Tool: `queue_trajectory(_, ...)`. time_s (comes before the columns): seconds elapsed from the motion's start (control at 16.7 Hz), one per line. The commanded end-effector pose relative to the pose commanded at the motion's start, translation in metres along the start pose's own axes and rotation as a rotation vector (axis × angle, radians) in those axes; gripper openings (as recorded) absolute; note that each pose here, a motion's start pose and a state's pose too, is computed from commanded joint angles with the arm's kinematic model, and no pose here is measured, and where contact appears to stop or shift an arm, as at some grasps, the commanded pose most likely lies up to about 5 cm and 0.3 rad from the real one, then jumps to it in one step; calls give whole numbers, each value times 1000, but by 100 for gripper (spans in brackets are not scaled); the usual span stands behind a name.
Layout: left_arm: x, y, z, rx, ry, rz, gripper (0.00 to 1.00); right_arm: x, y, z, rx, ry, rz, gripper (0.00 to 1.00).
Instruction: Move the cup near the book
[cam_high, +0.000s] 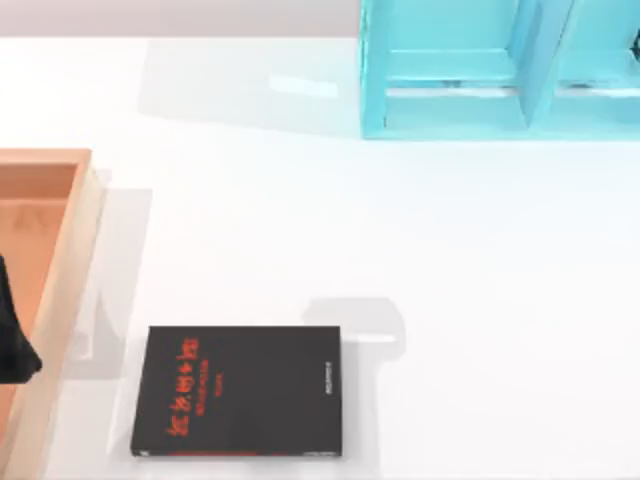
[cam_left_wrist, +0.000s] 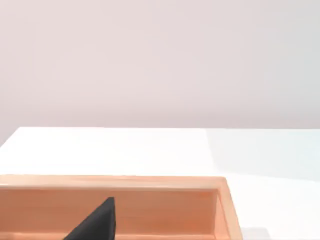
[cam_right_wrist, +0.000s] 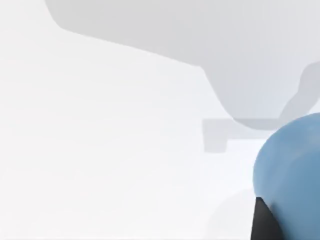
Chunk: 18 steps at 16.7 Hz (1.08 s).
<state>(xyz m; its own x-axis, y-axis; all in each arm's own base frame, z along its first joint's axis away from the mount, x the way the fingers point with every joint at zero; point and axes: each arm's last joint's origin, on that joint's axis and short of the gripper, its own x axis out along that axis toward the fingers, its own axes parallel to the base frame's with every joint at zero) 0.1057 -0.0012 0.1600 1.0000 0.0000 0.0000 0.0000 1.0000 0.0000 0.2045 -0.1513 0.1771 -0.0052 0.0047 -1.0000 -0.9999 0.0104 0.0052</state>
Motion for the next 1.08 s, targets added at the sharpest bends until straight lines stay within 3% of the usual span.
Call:
queue_trajectory(0.36,0,0,0,0,0,0,100,-8,0,0,0,3,-4,0)
queue_trajectory(0.6,0,0,0,0,0,0,100,-13,-22,15,3,12,-3,0)
queue_trajectory(0.84,0,0,0,0,0,0,100,-22,-69,65,34,26,4,0)
queue_trajectory(1.08,0,0,0,0,0,0,100,-25,-109,153,157,41,29,0)
